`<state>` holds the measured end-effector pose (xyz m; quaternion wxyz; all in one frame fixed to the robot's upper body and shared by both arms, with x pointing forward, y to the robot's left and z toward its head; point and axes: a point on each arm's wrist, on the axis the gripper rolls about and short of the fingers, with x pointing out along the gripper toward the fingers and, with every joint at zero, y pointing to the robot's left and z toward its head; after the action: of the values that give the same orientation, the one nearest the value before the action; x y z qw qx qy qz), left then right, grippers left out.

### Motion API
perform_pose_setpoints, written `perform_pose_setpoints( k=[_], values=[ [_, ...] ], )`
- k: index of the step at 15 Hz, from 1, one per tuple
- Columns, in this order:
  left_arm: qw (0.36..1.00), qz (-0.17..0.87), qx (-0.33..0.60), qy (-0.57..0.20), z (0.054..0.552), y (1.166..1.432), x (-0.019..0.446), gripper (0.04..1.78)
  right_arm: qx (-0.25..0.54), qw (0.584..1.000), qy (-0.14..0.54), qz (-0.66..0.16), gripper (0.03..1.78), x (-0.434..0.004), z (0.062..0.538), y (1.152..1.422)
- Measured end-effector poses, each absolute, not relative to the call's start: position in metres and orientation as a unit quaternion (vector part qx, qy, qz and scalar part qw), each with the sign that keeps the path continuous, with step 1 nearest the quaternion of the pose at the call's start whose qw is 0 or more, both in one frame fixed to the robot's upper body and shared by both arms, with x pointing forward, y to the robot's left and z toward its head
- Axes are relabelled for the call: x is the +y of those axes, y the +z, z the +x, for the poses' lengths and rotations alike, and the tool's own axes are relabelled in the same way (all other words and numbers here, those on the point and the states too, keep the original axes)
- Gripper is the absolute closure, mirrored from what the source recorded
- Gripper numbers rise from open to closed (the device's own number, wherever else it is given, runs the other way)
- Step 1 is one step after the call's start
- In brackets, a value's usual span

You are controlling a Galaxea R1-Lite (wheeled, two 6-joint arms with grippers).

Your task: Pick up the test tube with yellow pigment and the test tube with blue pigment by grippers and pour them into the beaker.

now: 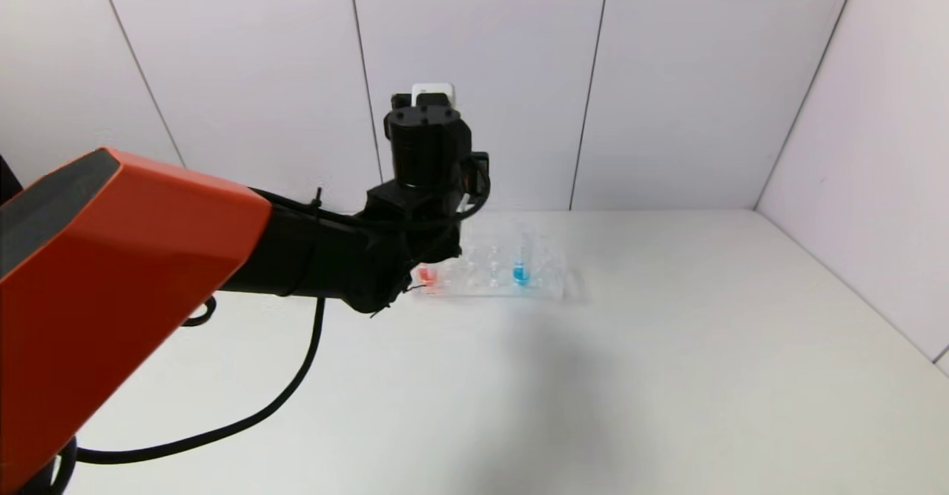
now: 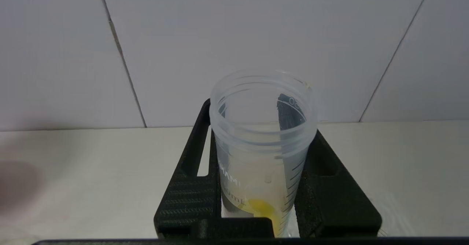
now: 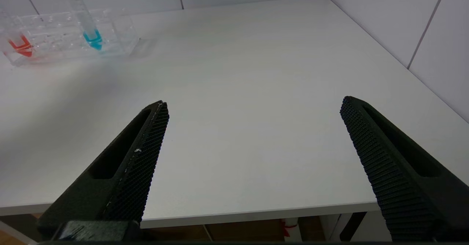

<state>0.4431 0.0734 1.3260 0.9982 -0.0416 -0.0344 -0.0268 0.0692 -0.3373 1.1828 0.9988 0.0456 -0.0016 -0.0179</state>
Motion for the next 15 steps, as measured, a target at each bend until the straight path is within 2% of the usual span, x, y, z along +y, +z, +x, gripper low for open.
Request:
perform_pose_setpoints(
  k=[5,15],
  values=[
    [0.998,-0.042,-0.041,0.000,0.443,1.356,0.128,1.28,-0.002,0.999,-0.018,0.046,0.10,-0.337,0.069,1.183],
    [0.996,-0.032,-0.034,0.079,0.445,1.360,0.250,1.28,-0.002,0.999,-0.018,0.046,0.10,-0.337,0.069,1.183]
  ],
)
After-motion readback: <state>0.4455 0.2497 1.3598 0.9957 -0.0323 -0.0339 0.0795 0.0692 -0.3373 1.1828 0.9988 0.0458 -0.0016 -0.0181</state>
